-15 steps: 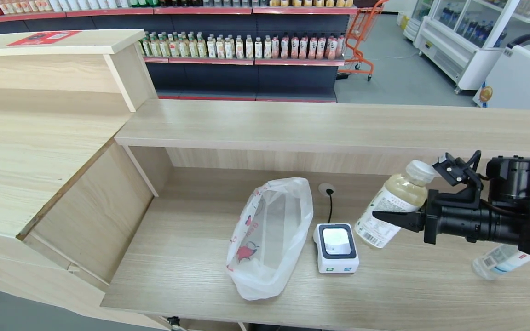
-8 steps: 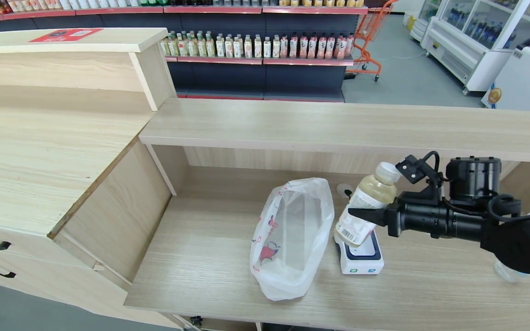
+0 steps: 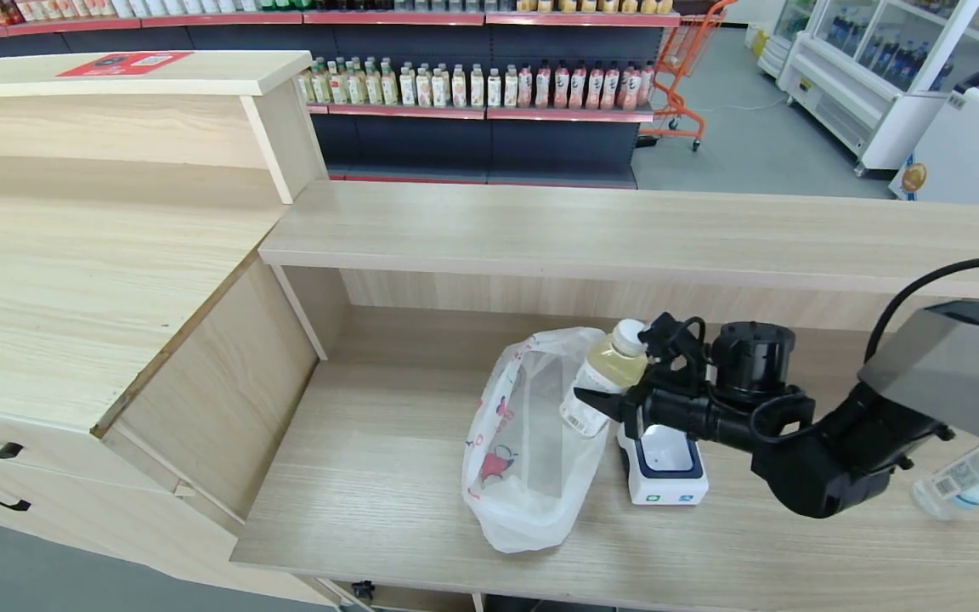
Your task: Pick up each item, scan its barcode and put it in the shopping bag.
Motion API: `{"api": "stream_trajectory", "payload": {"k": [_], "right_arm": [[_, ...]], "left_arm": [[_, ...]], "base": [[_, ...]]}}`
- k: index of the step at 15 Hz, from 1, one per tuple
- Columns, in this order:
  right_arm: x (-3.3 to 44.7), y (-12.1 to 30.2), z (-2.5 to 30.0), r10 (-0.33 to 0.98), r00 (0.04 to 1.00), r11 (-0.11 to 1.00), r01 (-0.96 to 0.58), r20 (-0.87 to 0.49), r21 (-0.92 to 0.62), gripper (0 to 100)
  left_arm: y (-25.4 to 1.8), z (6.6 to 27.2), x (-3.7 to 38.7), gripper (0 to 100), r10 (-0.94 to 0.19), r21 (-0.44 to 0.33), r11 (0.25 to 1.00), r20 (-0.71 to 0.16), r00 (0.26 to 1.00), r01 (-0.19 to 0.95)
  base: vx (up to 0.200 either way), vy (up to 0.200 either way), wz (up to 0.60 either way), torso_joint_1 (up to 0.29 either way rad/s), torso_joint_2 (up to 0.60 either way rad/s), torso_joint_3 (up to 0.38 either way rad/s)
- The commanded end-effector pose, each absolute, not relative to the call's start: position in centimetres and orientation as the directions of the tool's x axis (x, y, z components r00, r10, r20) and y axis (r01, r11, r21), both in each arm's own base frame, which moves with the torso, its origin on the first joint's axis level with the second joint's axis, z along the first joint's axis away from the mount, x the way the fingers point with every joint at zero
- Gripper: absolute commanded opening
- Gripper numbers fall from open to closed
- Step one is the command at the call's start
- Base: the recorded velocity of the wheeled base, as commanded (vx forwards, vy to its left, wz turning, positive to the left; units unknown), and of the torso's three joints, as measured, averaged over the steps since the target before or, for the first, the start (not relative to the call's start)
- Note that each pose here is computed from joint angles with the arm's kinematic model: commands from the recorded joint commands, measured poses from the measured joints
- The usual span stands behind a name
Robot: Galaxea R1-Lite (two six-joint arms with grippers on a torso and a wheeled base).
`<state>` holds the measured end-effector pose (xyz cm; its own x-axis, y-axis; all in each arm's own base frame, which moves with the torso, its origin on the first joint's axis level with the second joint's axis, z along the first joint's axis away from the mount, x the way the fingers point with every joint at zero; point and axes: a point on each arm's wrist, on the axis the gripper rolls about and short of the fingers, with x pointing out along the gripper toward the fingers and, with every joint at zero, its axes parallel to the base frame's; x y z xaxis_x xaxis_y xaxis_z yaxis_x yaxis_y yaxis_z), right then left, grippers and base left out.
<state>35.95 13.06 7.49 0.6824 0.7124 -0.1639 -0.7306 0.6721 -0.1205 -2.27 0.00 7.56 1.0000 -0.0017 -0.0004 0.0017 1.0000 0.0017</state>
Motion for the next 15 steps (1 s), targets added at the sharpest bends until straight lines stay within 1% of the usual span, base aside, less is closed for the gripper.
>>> {"api": "stream_trajectory", "payload": {"k": [1,5,7,9,12,13,15], "right_arm": [[38.1,15.2,4.6,0.687,0.702,0.690,-0.711,-0.187,-0.135,0],[40.6,18.2,2.8,0.709,0.689,0.664,-0.724,-0.150,-0.190,0],[41.6,19.9,1.4,0.692,0.709,0.674,-0.703,-0.138,-0.227,0],[42.1,20.5,0.7,0.687,0.715,0.675,-0.695,-0.133,-0.249,0],[42.4,20.2,-0.6,0.679,0.718,0.669,-0.691,-0.152,-0.274,0],[42.5,20.1,-0.7,0.677,0.720,0.671,-0.688,-0.152,-0.274,100],[42.4,19.7,-0.8,0.672,0.723,0.676,-0.687,-0.161,-0.268,100]], "left_arm": [[0.0,7.6,-2.3,100,-0.002,0.002,1.000,0.000,1.000,0.002],[0.0,7.6,-2.3,100,-0.002,0.002,1.000,0.000,1.000,0.002],[0.0,7.6,-2.3,100,-0.002,0.002,1.000,0.000,1.000,0.002],[0.0,7.6,-2.3,100,-0.002,0.002,1.000,0.000,1.000,0.002],[0.0,7.6,-2.3,100,-0.002,0.002,1.000,0.000,1.000,0.002],[0.0,7.6,-2.3,100,-0.002,0.002,1.000,0.000,1.000,0.002],[0.0,7.6,-2.3,100,-0.002,0.002,1.000,-0.002,1.000,0.002]], "base": [[0.000,0.000,0.00,0.000,0.00,0.000],[0.000,0.000,0.00,0.000,0.00,0.000],[0.000,0.000,0.00,0.000,0.00,0.000],[0.000,0.000,0.00,0.000,0.00,0.000],[0.000,0.000,0.00,0.000,0.00,0.000],[0.000,0.000,0.00,0.000,0.00,0.000],[0.000,0.000,0.00,0.000,0.00,0.000]]}}
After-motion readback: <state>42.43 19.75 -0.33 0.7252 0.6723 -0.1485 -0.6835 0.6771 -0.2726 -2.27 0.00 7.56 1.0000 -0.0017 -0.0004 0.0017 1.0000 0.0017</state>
